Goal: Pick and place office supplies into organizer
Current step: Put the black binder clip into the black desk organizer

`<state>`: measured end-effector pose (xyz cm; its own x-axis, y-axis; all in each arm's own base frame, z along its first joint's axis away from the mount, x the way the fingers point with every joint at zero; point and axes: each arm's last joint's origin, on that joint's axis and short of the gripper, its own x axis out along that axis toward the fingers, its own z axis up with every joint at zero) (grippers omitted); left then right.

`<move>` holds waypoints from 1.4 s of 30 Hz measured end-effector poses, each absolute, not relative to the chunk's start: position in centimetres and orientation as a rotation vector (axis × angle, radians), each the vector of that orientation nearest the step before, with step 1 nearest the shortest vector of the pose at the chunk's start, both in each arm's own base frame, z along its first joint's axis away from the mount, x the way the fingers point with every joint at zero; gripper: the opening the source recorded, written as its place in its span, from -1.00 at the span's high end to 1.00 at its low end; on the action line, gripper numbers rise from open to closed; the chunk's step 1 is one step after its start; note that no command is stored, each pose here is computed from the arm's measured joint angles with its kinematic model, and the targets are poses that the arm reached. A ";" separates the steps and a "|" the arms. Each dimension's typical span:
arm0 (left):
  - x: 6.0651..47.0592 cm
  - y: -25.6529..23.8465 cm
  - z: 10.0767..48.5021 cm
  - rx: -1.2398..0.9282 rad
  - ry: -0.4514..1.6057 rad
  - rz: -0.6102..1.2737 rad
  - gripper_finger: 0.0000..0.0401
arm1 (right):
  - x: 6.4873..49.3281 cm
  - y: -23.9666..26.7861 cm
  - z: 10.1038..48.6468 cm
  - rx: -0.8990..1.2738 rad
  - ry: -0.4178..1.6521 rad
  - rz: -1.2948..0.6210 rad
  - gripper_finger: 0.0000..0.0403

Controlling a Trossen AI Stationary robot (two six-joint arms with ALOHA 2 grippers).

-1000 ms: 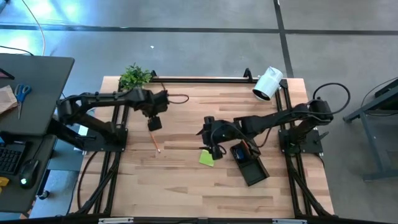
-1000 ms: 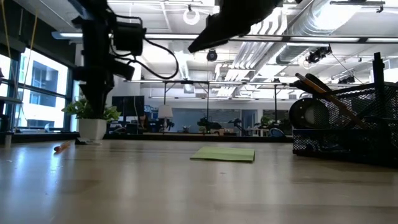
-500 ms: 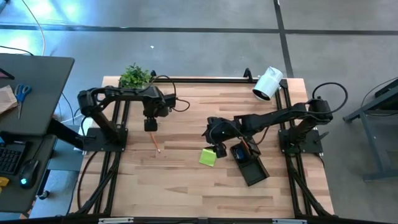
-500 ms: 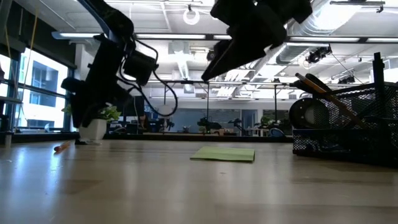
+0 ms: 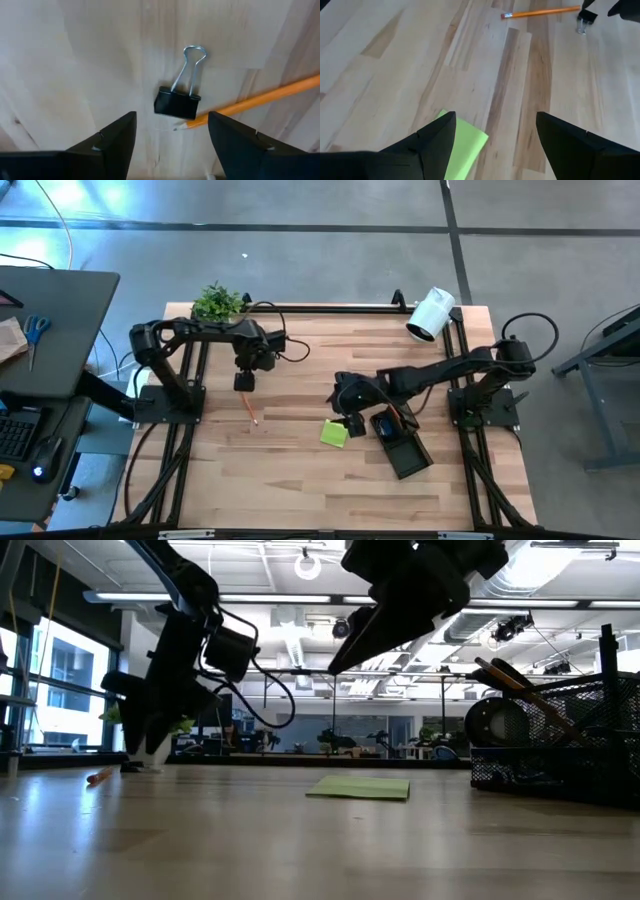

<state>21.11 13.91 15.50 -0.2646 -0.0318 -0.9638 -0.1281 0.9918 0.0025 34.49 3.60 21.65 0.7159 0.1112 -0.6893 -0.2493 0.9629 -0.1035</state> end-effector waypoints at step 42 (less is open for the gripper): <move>22.7 13.1 17.6 -0.245 1.603 0.038 0.28 | 34.6 3.7 21.8 -0.176 0.726 0.186 -0.34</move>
<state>22.72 13.15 17.63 -0.0272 -0.1334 -0.9907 -0.1803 0.9755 -0.1264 34.63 3.73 21.82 0.7327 0.1079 -0.6719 -0.2292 0.9688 -0.0944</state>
